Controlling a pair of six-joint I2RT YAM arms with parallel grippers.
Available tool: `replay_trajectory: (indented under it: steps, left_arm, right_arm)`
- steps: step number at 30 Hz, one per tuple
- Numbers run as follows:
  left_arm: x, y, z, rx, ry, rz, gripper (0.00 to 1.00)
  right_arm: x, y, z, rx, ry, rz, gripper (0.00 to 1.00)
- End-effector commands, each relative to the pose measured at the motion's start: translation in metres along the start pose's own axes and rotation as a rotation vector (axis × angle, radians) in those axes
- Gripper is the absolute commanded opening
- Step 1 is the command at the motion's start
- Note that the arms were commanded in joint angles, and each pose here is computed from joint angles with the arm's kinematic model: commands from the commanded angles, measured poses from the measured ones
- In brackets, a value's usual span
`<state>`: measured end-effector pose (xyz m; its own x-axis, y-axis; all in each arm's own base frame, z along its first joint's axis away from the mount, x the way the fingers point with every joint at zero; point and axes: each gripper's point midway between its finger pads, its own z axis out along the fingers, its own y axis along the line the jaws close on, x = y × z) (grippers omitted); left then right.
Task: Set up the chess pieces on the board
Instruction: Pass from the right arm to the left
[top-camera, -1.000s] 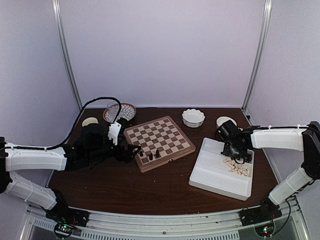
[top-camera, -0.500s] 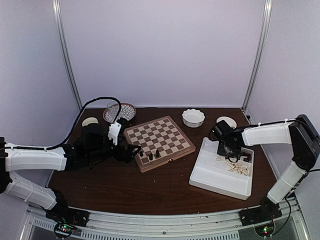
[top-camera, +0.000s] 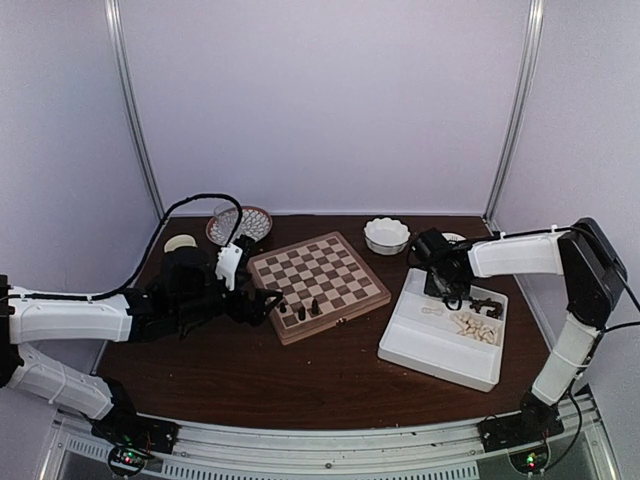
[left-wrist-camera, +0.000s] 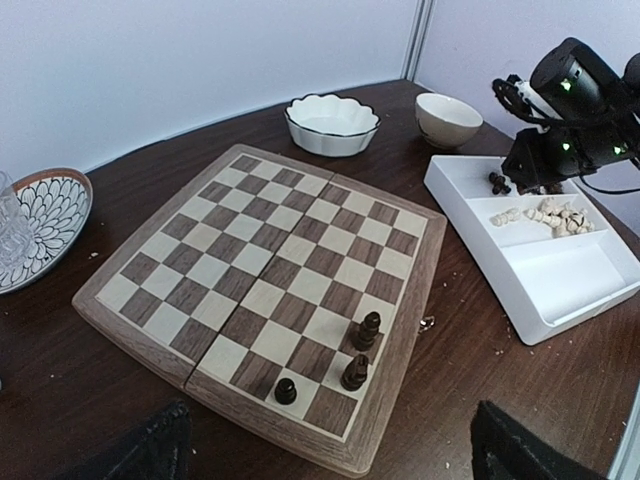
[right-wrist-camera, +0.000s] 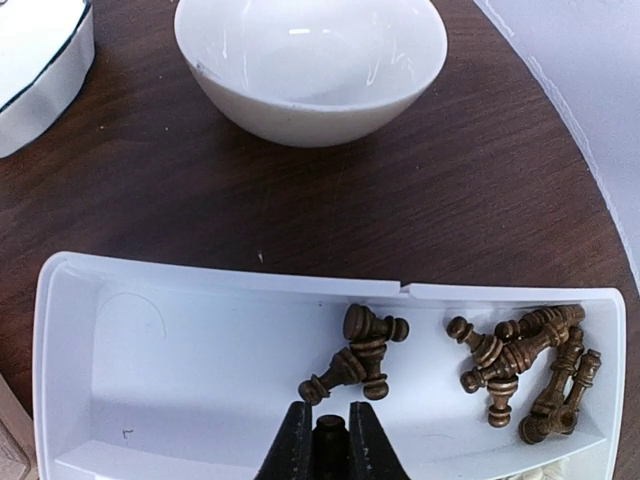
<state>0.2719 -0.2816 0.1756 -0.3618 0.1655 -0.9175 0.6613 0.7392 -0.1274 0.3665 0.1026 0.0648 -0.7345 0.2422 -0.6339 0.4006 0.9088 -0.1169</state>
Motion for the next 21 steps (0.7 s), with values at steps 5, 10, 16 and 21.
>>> replay_trajectory:
  steps: [5, 10, 16, 21]
  left_arm:
    - [-0.011, -0.006, -0.002, 0.025, -0.032, 0.001, 0.97]
    - [-0.011, -0.007, -0.001, 0.029, -0.029, 0.003, 0.97]
    - [-0.009, -0.009, 0.001, 0.041, -0.025, -0.007, 0.97]
    - [-0.009, -0.016, 0.002, 0.080, -0.024, -0.018, 0.97]
  right_arm:
    - [-0.023, -0.006, -0.007, 0.054, -0.068, -0.054, 0.06]
    - [-0.028, 0.002, -0.009, 0.033, -0.085, -0.114, 0.00]
    - [-0.036, 0.053, -0.059, -0.259, -0.233, -0.235, 0.00]
    - [-0.024, 0.109, -0.105, -0.646, -0.278, -0.304, 0.00]
